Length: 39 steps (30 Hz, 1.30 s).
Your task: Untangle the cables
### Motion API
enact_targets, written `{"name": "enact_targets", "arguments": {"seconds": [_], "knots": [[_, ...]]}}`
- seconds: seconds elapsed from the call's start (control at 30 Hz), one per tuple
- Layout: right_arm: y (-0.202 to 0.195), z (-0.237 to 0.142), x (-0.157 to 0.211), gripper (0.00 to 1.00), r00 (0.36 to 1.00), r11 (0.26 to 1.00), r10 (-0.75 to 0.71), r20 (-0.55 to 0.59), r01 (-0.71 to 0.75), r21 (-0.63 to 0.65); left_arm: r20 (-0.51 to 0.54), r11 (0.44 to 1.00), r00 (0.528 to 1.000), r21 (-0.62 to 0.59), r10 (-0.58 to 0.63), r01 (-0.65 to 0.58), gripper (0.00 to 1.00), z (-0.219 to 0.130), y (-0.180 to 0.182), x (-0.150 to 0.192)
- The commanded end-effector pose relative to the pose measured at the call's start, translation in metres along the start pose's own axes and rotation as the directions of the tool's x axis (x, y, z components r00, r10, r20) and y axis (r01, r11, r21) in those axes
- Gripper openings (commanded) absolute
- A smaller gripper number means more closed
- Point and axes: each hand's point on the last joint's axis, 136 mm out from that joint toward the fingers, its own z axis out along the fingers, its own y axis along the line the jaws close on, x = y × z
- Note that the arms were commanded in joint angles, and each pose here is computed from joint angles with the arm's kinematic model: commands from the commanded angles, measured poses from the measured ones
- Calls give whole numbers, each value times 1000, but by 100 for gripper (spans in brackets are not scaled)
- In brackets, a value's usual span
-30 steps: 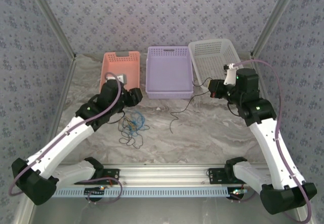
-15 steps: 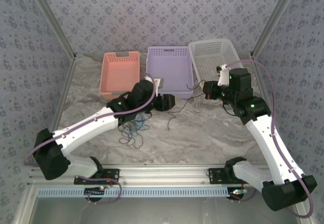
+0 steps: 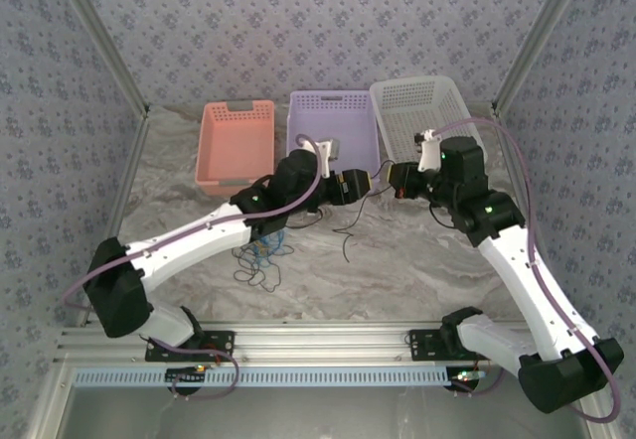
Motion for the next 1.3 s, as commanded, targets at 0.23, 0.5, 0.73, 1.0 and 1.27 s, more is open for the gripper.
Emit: {"name": "enact_targets", "arguments": {"seconds": [0.23,0.5,0.73,1.0,1.27], "knots": [[6,-6,11,0,1000,999,-26,-2,26,-35,101,999,995,45,3,-8,0,-8,-29,-65],[35,3,29,0,992,982,-112,-58,101,-161,113,992,993,120,37,-51,0,-20,-62,-151],[61,17,49,0,975,964,-191,-109,166,-208,76,971,996,226,56,-72,0,1,-104,-180],[47,-2,-10,0,1000,988,-13,-12,11,-151,20,983,994,149,104,-106,42,8,-100,-174],[18,-22,-74,0,993,994,105,51,-103,-36,206,986,966,-93,155,-139,97,-73,-63,-168]]}}
